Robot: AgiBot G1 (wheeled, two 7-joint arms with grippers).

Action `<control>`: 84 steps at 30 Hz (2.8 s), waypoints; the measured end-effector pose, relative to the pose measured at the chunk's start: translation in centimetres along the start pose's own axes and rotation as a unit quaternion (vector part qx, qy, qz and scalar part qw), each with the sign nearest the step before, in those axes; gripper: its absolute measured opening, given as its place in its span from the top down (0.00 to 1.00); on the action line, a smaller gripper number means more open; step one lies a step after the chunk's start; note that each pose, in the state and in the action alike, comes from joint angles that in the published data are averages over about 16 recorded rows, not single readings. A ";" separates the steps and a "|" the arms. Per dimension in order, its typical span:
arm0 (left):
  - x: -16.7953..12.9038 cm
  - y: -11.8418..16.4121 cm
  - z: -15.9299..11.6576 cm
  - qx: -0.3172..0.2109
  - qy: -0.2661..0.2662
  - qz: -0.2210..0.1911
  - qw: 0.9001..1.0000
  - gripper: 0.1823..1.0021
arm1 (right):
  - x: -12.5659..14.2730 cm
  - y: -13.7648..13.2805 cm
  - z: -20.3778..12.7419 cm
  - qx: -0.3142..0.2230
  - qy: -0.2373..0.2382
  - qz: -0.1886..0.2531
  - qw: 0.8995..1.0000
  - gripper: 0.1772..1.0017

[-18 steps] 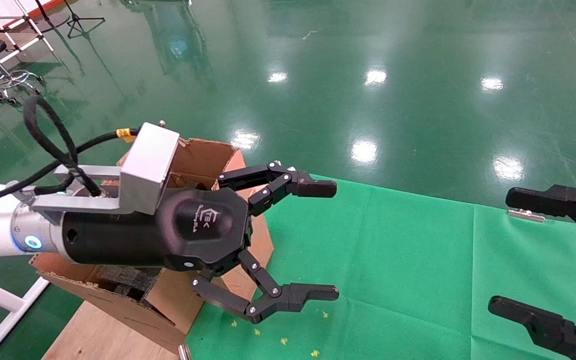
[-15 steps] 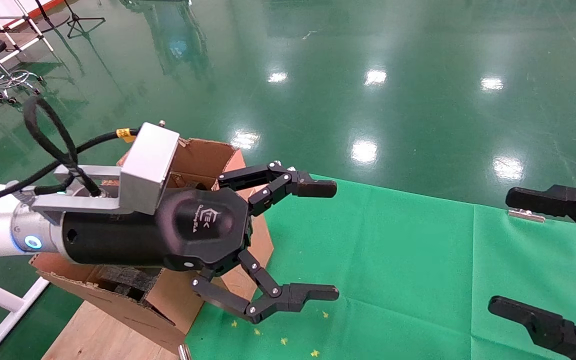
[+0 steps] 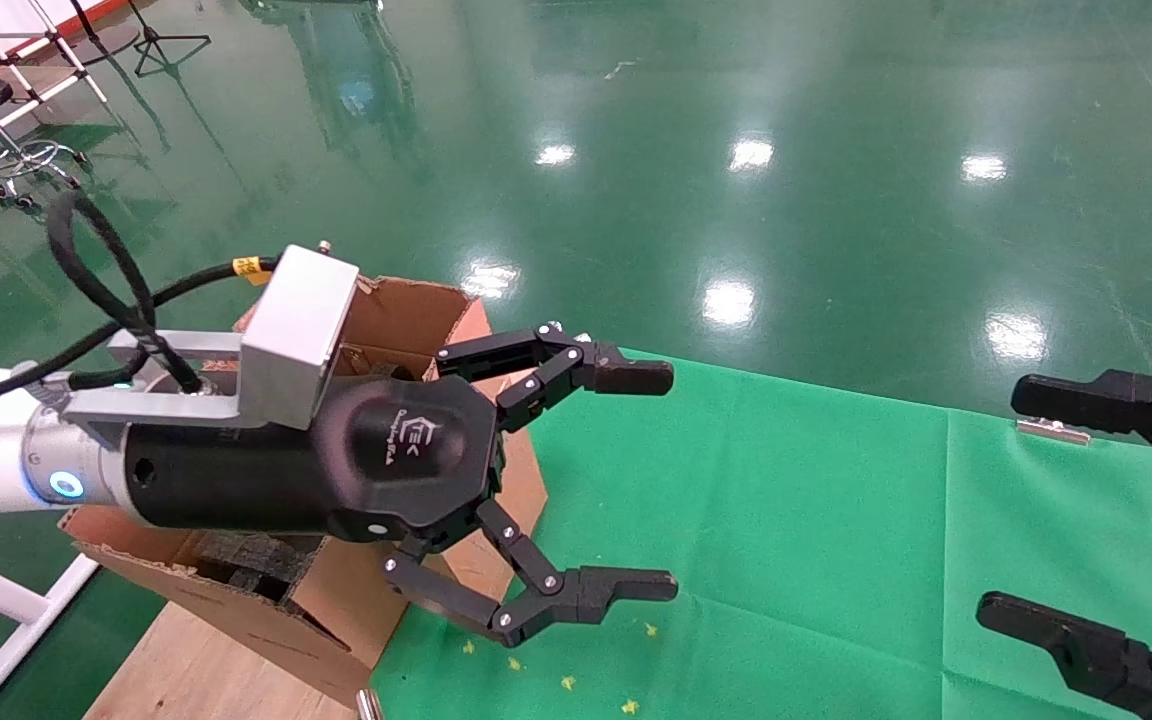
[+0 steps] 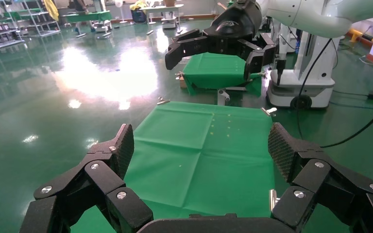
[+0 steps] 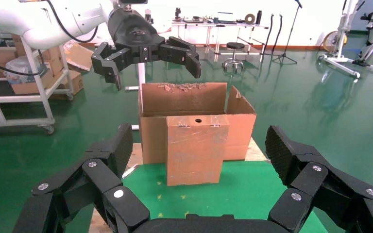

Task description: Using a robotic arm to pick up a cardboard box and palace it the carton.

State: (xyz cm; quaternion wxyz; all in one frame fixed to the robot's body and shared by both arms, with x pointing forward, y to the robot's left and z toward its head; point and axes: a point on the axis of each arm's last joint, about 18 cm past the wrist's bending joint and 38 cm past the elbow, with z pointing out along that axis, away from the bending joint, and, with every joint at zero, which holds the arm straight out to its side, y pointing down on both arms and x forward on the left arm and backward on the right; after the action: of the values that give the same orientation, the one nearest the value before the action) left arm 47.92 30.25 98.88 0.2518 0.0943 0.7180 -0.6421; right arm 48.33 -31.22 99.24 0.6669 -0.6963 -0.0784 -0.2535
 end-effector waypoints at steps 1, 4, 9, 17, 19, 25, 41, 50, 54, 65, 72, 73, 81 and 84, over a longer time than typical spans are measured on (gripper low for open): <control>0.0 0.2 0.0 -0.009 -0.001 0.003 1.000 0.00 | 0.0 0.0 0.0 0.000 0.000 0.000 1.000 0.00; -0.1 0.6 -0.1 -0.038 -0.002 0.013 0.999 0.00 | 0.0 0.0 0.0 0.000 0.000 0.000 1.000 0.01; -0.3 1.5 -0.4 -0.096 -0.001 0.036 0.995 0.00 | 0.0 0.0 0.0 0.000 0.000 0.000 1.000 0.02; -1.1 2.5 -1.3 -0.177 -0.010 0.071 0.982 0.00 | 0.0 0.0 0.0 0.000 0.000 0.000 1.000 0.10; -1.7 2.6 -1.5 -0.191 -0.022 0.069 0.979 0.00 | 0.0 0.0 0.0 0.000 0.000 0.000 1.000 0.12; -4.2 3.4 -2.6 -0.243 -0.087 0.033 0.965 0.00 | 0.0 0.0 0.0 0.000 0.001 0.000 1.000 0.24; -9.3 4.3 -5.1 -0.339 -0.269 -0.135 0.891 0.00 | 0.0 0.0 0.0 0.000 0.001 0.000 1.000 0.70; -9.7 5.1 -4.7 -0.351 -0.295 -0.178 0.871 0.00 | 0.0 0.0 0.0 0.000 0.001 0.000 1.000 0.87; -9.7 5.7 -4.4 -0.359 -0.297 -0.183 0.865 0.00 | 0.0 0.0 0.0 0.000 0.001 0.000 1.000 0.92; -9.4 7.7 -4.0 -0.380 -0.298 -0.193 0.854 0.00 | 0.0 0.0 0.0 0.000 0.001 0.000 1.000 0.98; -9.3 8.5 -4.3 -0.386 -0.302 -0.197 0.849 0.00 | 0.0 0.0 0.0 0.000 0.001 0.000 1.000 0.98; -9.3 8.5 -4.3 -0.387 -0.303 -0.197 0.848 0.00 | 0.0 0.0 0.0 0.000 0.001 0.000 1.000 0.98; -9.4 8.6 -4.5 -0.388 -0.308 -0.192 0.847 0.00 | 0.0 0.0 0.0 0.000 0.001 0.000 1.000 0.98; -9.5 8.6 -4.6 -0.388 -0.309 -0.191 0.847 0.01 | 0.0 0.0 0.0 0.000 0.001 0.000 1.000 0.97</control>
State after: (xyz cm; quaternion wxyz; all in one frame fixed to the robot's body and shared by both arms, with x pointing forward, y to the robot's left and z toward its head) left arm 58.87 37.80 96.13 0.3493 -0.3531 0.7974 -0.3429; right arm 48.35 -31.25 99.24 0.6670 -0.6961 -0.0778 -0.2539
